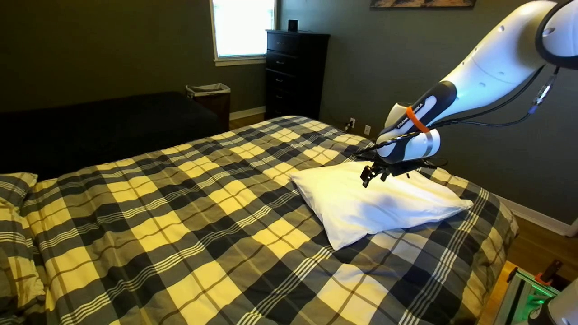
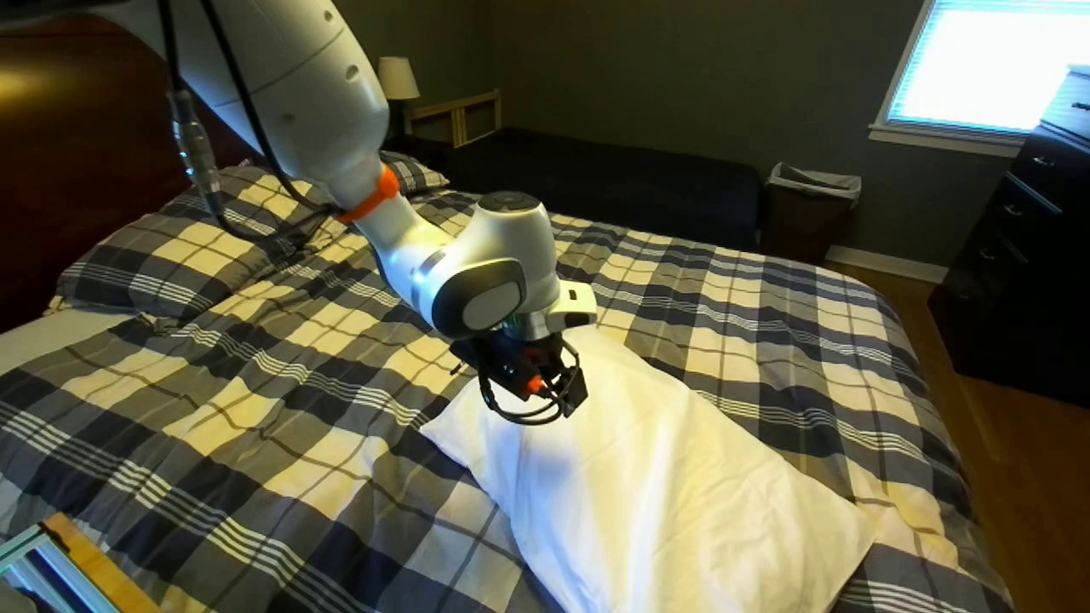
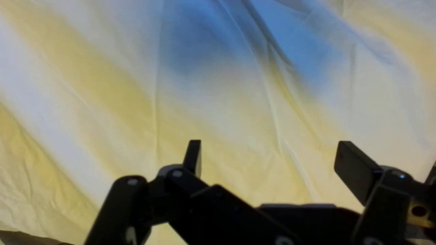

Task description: Move the pillow

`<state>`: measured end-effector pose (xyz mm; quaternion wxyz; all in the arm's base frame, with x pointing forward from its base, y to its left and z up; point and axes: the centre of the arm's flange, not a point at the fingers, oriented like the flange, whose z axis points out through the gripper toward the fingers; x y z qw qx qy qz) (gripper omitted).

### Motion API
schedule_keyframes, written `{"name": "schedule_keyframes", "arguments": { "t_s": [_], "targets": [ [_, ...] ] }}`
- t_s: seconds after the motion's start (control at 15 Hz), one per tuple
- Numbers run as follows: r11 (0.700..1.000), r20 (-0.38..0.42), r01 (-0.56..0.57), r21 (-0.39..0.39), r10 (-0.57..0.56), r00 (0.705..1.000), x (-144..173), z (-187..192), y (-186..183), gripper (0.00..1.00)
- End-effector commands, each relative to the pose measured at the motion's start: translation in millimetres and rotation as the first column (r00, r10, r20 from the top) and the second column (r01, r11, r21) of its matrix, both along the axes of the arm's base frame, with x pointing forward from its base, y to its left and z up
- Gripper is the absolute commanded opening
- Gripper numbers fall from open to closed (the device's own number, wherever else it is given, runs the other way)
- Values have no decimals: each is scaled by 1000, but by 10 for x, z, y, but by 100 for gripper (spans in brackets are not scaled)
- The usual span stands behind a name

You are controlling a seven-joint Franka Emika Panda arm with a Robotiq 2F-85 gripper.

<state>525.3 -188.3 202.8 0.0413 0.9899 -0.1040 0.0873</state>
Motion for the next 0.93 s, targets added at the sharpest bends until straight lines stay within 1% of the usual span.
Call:
{"name": "schedule_keyframes", "arguments": {
  "t_s": [0.0, 0.53, 0.6, 0.67, 0.73, 0.8, 0.87],
  "targets": [
    [1000, 1, 21, -5, -21, 1000, 316, -353, -18, 100],
    [999, -13, 50, -16, -50, 999, 582, -826, 23, 100],
    [998, -24, 54, -19, -54, 998, 599, -884, 23, 75],
    [998, -27, 57, -18, -58, 998, 617, -940, 29, 74],
    [998, -31, 61, -18, -62, 998, 630, -986, 34, 68],
    [998, -33, 63, -17, -64, 997, 646, -1038, 47, 58],
    [998, -35, 64, -18, -64, 997, 660, -1070, 56, 50]
  ]
}}
